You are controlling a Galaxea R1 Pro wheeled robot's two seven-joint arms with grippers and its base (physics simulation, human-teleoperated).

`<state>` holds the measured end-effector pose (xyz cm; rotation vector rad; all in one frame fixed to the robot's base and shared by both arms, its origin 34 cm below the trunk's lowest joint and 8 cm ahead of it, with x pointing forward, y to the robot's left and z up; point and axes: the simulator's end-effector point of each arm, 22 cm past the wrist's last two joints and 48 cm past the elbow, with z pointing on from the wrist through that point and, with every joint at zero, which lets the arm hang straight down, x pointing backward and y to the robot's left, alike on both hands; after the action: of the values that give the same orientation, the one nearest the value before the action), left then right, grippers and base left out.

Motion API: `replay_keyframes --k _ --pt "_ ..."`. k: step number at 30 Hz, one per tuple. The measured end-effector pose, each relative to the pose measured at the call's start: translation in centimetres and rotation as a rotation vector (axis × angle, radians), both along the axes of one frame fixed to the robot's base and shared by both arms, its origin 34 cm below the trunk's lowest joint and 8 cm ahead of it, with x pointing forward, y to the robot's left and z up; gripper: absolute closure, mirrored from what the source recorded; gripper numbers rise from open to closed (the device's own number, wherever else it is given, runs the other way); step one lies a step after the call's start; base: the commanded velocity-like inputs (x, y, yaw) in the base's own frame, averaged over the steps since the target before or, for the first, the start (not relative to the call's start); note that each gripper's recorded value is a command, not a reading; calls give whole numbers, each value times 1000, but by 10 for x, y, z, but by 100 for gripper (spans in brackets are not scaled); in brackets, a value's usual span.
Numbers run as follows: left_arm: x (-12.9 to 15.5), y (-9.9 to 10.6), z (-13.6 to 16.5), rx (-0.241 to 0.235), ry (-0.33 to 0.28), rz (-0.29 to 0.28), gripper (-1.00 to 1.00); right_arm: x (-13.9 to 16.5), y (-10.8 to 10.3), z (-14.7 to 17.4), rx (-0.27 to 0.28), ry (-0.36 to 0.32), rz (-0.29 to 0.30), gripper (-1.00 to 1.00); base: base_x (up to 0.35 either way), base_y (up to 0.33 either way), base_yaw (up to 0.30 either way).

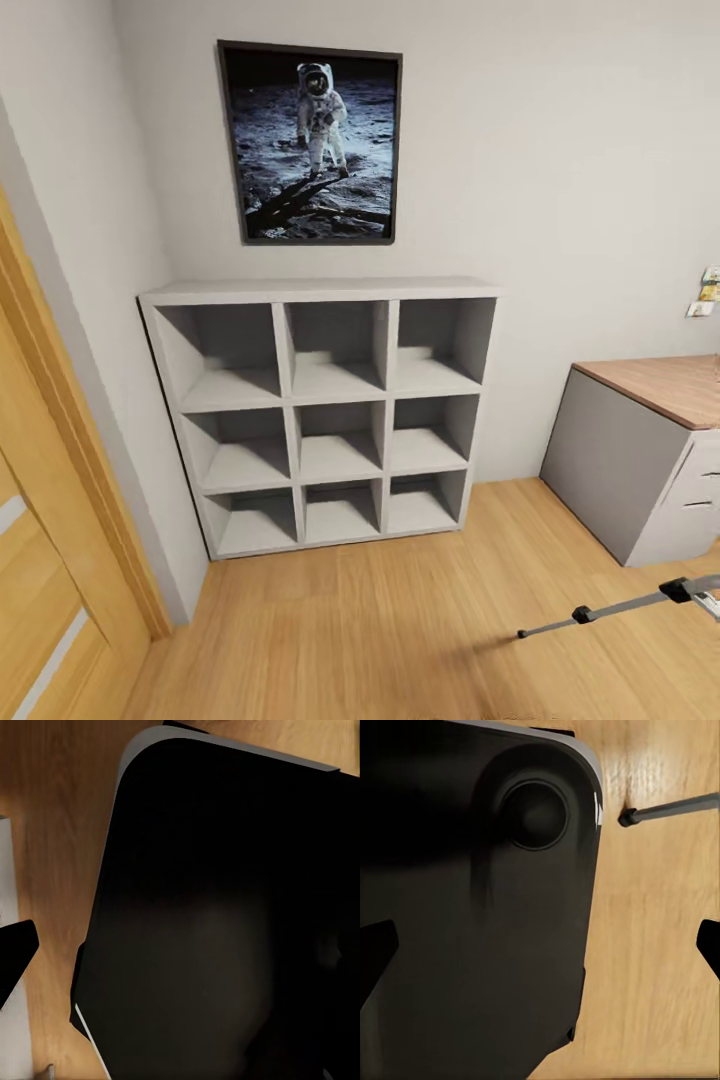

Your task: Attach the digital camera to the camera tripod in the bedroom.

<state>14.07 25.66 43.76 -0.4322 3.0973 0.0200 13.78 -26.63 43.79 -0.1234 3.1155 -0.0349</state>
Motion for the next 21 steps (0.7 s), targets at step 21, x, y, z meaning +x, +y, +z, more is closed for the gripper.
replay_keyframes --k 21 --pt "0 0 0 0 0 0 -100 0 1 0 1 1 -4 -100 0 0 -249"
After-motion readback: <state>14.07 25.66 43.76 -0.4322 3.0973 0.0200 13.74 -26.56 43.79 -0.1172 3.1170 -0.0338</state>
